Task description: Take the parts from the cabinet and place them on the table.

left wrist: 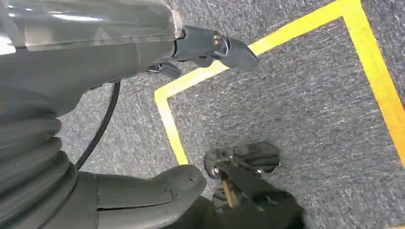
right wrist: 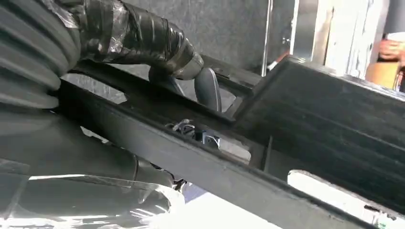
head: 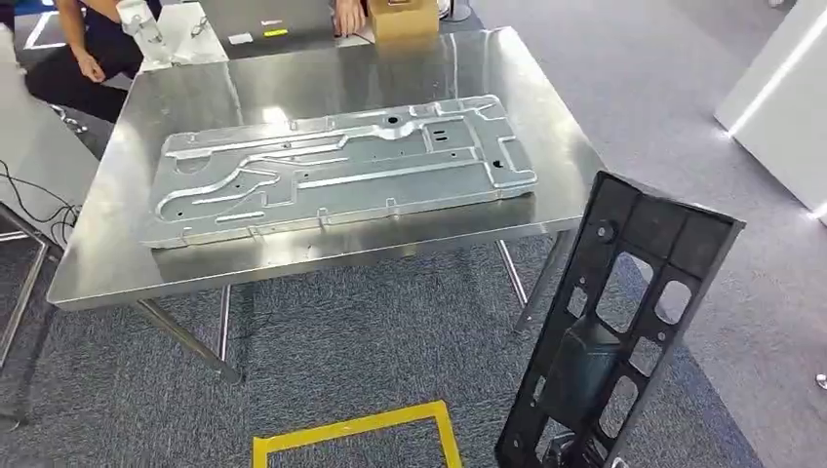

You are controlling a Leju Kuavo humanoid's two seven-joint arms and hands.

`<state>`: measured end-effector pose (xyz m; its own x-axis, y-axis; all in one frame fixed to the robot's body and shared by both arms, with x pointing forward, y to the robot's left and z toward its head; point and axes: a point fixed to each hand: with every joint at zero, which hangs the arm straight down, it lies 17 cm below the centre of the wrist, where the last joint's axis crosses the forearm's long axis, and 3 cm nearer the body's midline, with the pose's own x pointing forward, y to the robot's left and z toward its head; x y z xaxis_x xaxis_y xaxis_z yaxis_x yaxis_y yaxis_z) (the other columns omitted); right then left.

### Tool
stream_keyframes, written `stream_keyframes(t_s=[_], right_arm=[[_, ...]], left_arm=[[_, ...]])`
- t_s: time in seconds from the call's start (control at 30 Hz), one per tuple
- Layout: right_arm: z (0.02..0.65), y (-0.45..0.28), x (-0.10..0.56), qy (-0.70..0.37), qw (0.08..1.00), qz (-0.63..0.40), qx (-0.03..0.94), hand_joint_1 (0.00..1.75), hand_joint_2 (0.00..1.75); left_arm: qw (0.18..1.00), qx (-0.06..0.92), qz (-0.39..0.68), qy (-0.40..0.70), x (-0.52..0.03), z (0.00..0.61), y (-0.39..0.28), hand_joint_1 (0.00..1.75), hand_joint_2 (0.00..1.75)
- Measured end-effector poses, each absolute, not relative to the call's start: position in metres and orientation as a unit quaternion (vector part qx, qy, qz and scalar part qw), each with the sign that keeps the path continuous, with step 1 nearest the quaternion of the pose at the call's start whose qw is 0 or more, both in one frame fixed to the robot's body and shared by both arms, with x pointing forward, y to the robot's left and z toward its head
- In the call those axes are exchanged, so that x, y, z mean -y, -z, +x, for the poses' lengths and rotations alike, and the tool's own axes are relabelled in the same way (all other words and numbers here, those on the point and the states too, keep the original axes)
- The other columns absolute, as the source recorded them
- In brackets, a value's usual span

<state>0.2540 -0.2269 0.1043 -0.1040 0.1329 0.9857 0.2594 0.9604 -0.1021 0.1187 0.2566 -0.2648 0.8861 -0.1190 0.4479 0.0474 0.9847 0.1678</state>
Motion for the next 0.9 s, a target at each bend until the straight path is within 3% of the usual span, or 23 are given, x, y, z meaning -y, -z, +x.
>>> stream_keyframes(t_s=[0.5, 0.67, 0.8, 0.9], right_arm=[[0.258, -0.085, 0.224, -0.001, 0.685, -0.150, 0.713, 1.75, 1.75], [0.270, -0.087, 0.260, -0.029, 0.681, -0.234, 0.693, 1.75, 1.75], [0.303, -0.118, 0.327, -0.059, 0.634, -0.367, 0.678, 1.75, 1.75], [0.327, -0.141, 0.354, -0.059, 0.609, -0.398, 0.683, 1.75, 1.75]], left_arm=[[0.968, 0.233, 0.071, 0.058, -0.252, 0.117, 0.265, 0.00, 1.75], [0.964, 0.247, 0.064, 0.070, -0.251, 0.119, 0.263, 0.00, 1.75], [0.960, 0.259, 0.055, 0.095, -0.246, 0.127, 0.261, 0.00, 1.75], [0.958, 0.260, 0.055, 0.103, -0.248, 0.128, 0.261, 0.00, 1.75]])
